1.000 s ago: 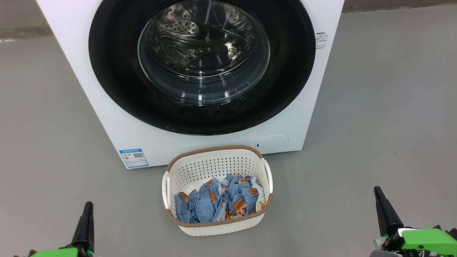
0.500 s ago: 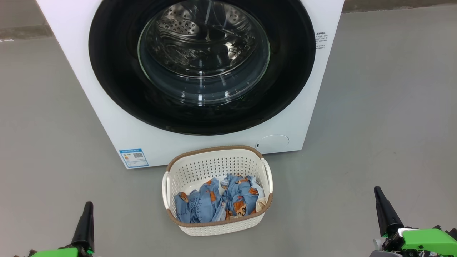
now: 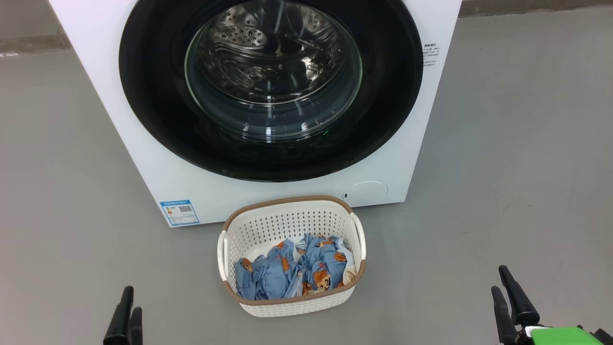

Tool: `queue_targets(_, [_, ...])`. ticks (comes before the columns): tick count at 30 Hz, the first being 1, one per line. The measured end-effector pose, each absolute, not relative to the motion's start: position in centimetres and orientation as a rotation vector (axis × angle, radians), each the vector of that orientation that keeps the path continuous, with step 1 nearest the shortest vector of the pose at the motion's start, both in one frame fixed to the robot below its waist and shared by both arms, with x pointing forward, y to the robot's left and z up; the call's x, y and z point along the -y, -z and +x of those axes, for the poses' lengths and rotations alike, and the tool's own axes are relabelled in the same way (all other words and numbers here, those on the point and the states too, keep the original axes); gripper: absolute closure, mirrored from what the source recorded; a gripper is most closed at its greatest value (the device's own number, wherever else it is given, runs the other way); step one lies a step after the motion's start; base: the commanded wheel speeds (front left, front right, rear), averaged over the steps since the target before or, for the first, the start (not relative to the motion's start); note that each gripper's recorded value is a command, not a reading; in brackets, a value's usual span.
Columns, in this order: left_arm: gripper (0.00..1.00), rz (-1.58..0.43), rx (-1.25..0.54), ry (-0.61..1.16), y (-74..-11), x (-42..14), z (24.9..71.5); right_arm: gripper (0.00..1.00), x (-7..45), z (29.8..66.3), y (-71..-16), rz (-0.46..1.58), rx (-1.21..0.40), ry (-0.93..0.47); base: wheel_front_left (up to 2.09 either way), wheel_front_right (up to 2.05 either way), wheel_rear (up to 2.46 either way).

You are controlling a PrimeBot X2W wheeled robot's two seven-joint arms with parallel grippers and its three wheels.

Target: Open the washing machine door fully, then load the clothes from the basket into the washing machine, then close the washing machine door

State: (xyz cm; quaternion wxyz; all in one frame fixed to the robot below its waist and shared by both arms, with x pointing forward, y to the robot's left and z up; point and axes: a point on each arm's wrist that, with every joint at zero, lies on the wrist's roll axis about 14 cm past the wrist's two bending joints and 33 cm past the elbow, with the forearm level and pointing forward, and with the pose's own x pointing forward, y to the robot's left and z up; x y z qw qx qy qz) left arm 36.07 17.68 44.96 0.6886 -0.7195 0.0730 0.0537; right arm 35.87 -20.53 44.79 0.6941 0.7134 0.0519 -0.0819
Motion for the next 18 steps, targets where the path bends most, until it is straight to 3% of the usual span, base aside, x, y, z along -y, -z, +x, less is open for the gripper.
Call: queue_targets(18, [0.0, -1.497, -0.151, -0.099, -45.64, -17.79, 36.55, 0.0, 20.5, 36.73, -45.65, 1.436, -0.11, 0.155, 0.0, 0.0, 0.0])
